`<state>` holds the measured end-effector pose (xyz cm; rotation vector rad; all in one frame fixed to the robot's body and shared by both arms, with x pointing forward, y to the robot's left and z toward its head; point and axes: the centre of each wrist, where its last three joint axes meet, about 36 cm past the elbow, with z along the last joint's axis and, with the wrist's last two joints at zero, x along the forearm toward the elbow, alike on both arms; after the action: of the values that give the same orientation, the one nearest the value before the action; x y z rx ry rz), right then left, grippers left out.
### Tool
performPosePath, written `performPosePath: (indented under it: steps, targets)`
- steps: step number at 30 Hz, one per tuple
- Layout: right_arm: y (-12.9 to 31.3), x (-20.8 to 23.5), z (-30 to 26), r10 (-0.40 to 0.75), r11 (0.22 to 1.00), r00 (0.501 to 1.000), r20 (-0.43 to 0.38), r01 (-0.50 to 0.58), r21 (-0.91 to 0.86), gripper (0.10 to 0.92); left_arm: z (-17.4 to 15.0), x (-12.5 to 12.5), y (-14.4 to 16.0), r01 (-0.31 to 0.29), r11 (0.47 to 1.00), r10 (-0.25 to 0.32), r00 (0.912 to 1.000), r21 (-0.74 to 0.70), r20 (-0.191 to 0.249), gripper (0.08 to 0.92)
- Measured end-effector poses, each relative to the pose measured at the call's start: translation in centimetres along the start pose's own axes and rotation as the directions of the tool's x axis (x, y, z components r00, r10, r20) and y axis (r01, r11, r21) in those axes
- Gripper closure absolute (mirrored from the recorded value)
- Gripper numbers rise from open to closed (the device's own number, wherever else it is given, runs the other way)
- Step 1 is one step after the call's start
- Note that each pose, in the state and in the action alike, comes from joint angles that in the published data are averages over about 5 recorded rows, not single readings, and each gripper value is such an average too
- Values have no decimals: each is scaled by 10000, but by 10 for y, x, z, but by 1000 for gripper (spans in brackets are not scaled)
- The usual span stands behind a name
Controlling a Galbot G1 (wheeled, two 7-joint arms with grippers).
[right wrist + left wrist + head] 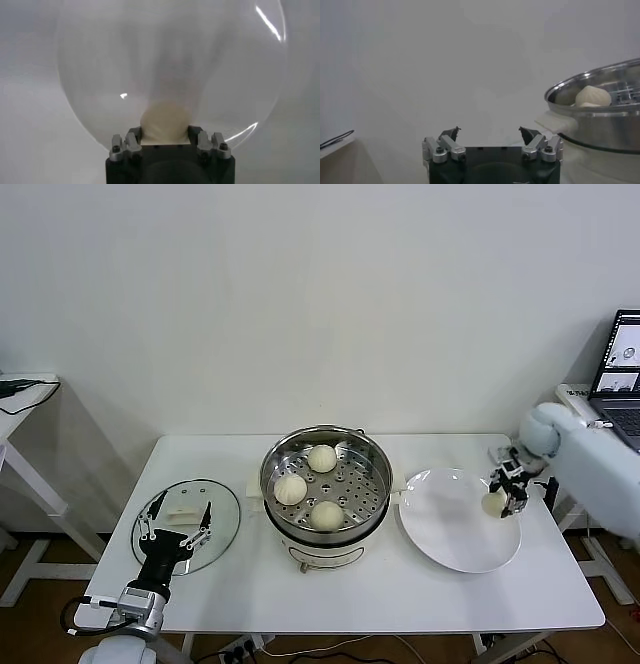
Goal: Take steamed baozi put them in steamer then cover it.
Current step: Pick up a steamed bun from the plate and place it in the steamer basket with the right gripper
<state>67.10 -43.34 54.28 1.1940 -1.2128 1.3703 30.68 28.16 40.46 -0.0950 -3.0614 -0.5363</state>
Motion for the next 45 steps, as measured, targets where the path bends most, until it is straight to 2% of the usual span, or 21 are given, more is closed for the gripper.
performPosePath:
  steps: [5, 13, 22, 32, 45]
  targets:
    - [-6, 56, -18, 337, 9994, 9988, 359, -338, 13, 386, -1, 0, 0, -33, 10000, 33, 10000, -16, 71, 177]
    - [-2, 144, -81, 794, 9960, 9915, 1034, -831, 315, 386, -6, 0, 4, -64, 10000, 66, 9997, -71, 215, 177]
    - [16, 202, -158, 793, 9955, 9832, 1646, -868, 391, 386, -13, -1, 8, -75, 9999, 80, 9991, -116, 428, 177]
    - [15, 209, -241, 552, 9958, 9847, 1656, -665, 635, 384, -14, -2, 10, -25, 10000, 28, 9989, -76, 462, 177]
    - [-13, 159, -304, 90, 9960, 9894, 1452, -219, 869, 386, -10, -1, 15, 142, 9998, -138, 9993, -129, 342, 177]
